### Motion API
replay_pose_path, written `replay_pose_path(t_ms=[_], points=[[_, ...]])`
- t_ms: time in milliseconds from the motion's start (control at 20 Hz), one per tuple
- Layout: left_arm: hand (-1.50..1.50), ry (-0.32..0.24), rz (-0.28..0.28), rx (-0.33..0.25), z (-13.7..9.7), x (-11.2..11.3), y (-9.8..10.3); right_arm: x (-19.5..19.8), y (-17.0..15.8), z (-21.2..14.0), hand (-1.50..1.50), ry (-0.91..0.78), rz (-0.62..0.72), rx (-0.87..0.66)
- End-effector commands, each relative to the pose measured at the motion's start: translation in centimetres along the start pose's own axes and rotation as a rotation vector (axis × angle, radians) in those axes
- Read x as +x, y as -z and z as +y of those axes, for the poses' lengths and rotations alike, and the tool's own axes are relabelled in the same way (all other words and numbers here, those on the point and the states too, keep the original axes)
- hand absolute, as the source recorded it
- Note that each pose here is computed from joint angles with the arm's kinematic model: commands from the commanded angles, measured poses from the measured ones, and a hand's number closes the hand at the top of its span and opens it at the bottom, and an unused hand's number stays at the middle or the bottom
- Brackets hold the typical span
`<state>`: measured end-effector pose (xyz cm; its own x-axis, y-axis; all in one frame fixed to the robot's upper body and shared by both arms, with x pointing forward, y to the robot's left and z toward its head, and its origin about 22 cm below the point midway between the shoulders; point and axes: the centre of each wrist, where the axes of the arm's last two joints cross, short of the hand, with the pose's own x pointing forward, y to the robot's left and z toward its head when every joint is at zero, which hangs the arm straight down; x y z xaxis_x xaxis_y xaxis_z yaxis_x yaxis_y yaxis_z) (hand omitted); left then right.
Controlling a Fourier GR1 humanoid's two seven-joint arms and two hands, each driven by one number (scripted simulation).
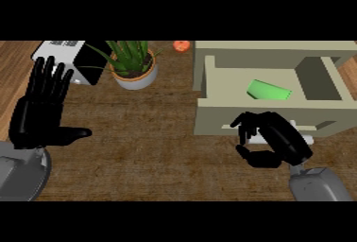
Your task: Pick up the cup, place it into the drawer and close the drawer
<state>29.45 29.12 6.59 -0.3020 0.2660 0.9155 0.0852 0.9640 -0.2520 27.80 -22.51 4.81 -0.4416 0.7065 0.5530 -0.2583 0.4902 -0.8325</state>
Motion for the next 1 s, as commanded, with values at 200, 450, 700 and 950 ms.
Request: replay_pose_path(t_ms=[200,450,700,950], points=[[-1.5,-0.009,-0.012,0.018,3.0,0.5,-1.9,-3.5,4.0,2.5,-1.5,-0.102,0.083,0.107],[-1.5,-0.014,-0.014,0.004,4.6,1.0,-4.2,-5.7,5.0,6.9,-1.5,-0.098,0.102,0.137],[-1.5,-0.014,-0.002,0.017,5.9,0.7,-3.9,-7.6,8.4,3.0,-1.5,-0.035,0.103,0.112],[-1.5,-0.029,-0.017,-0.014,5.3,0.1,-5.4,-10.1,9.3,-0.4,-1.5,0.013,0.122,0.095]])
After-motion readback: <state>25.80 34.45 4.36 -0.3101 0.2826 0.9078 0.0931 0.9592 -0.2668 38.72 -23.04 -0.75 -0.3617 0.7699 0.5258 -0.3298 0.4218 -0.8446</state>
